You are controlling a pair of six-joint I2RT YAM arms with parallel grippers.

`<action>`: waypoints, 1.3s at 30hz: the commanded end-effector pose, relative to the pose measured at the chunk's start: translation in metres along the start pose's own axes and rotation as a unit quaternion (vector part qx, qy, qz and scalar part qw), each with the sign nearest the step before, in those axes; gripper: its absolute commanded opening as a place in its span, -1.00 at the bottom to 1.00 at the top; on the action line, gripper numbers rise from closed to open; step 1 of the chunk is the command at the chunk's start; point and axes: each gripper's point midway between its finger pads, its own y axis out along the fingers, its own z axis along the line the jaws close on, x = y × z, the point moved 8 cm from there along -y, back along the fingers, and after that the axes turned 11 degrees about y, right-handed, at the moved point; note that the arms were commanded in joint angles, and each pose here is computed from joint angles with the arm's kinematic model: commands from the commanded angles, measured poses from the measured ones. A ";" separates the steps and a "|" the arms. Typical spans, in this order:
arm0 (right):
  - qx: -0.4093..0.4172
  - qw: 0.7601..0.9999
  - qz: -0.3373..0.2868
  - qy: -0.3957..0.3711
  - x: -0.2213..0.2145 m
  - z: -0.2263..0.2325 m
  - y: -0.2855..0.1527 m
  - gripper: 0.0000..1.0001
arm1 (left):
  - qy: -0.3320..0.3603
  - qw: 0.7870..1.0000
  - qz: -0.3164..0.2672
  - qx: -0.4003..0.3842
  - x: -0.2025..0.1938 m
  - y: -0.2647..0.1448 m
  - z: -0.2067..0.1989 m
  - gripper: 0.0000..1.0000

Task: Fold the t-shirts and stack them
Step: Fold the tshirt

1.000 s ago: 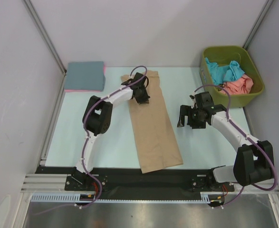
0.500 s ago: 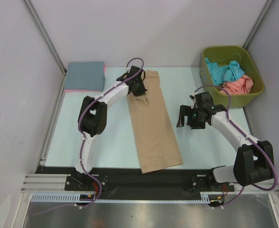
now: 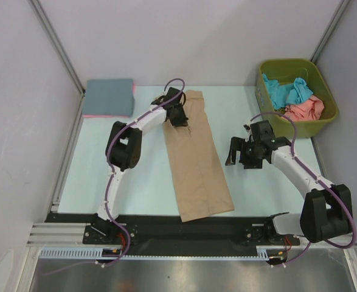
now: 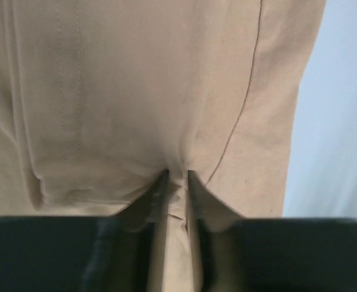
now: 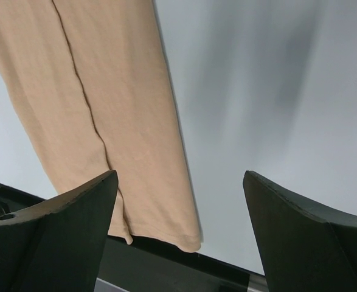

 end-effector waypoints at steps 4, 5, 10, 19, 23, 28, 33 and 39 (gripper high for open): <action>0.015 0.998 0.043 0.035 -0.021 -0.003 -0.004 0.72 | 0.058 0.995 -0.074 -0.020 0.037 -0.108 -0.029 -0.07; 0.015 0.997 0.056 0.042 -0.026 -0.004 -0.005 0.66 | 0.064 0.995 -0.075 -0.013 0.035 -0.122 -0.028 0.03; 0.004 0.992 0.093 0.085 -0.051 -0.012 -0.009 0.31 | 0.113 0.992 -0.059 -0.002 -0.020 -0.187 -0.026 0.07; 0.004 0.978 0.164 0.129 -0.104 -0.020 -0.020 -0.01 | 0.126 0.984 0.102 -0.066 -0.226 -0.239 -0.010 -0.09; -0.004 0.975 0.184 0.127 -0.123 -0.025 -0.013 0.01 | 0.126 0.981 0.136 -0.064 -0.260 -0.246 0.001 -0.02; -0.019 0.975 0.182 0.126 -0.125 -0.027 -0.006 0.06 | 0.062 0.978 0.179 -0.090 -0.297 -0.243 0.012 0.03; -0.014 0.974 0.186 0.130 -0.125 -0.026 -0.003 0.06 | -0.004 0.970 0.226 -0.089 -0.320 -0.238 0.019 0.00; -0.020 0.976 0.178 0.121 -0.122 -0.026 -0.001 0.07 | -0.072 0.962 0.244 -0.099 -0.338 -0.228 0.014 0.01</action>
